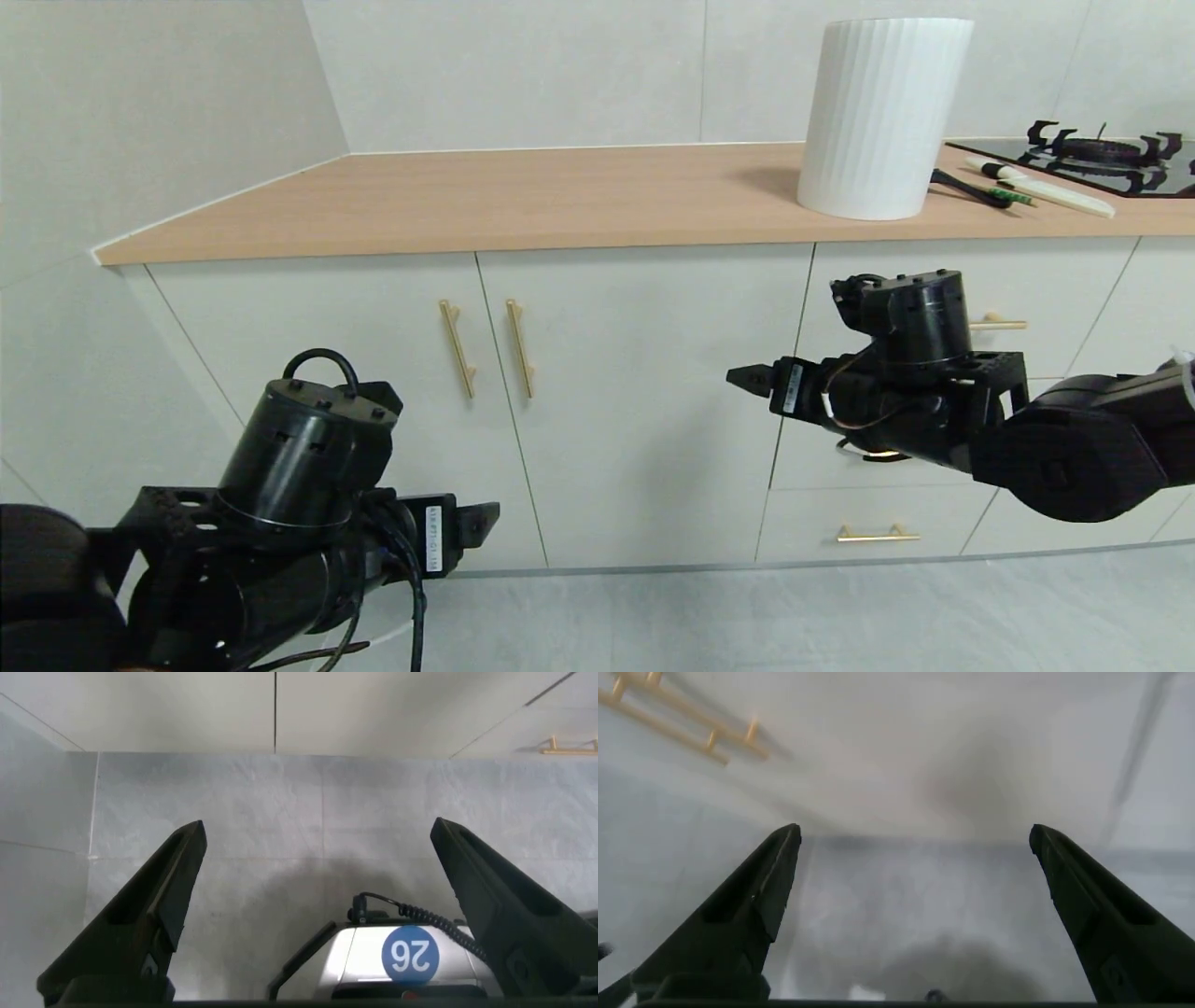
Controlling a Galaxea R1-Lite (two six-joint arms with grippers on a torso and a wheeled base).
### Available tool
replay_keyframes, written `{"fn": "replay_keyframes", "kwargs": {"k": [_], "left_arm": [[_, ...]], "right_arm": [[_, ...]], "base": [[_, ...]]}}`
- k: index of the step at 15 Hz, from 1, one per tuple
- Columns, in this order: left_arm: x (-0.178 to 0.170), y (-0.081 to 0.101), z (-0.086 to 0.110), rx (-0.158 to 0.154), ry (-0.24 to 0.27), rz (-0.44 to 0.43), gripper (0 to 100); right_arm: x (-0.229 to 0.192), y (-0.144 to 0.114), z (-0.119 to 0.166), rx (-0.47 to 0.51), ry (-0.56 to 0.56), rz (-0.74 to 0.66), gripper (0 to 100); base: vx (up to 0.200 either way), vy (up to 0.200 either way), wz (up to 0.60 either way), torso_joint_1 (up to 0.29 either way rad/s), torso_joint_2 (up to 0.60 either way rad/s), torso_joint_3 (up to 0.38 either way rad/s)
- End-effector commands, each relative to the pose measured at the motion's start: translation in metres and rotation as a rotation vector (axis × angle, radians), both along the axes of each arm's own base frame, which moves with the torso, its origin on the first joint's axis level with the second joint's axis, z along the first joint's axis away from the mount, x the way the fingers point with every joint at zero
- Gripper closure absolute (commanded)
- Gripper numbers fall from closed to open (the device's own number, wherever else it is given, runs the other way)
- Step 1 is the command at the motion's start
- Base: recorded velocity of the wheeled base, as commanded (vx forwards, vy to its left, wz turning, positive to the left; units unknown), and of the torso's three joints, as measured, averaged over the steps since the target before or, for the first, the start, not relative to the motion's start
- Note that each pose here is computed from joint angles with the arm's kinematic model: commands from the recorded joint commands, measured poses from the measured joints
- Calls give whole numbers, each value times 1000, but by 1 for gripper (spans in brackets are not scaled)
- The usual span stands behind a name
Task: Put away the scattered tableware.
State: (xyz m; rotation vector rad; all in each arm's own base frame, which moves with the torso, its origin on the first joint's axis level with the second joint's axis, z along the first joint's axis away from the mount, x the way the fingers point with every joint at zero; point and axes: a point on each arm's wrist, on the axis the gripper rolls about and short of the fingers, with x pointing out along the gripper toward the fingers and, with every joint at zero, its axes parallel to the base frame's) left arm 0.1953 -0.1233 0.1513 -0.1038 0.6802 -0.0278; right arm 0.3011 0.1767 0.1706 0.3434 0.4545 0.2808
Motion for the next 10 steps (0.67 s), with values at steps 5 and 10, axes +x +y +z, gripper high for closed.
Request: {"fn": "replay_keyframes", "kwargs": {"k": [5, 10], "left_arm": [[-61, 41, 52, 4, -262, -109, 0], [-127, 98, 57, 105, -488, -51, 0]], "right_arm": [[-85, -65, 53, -53, -191, -116, 0], [-215, -145, 67, -141, -472, -243, 0]], "base": [[0, 0, 0, 0, 0, 0], [0, 0, 0, 0, 0, 0]]}}
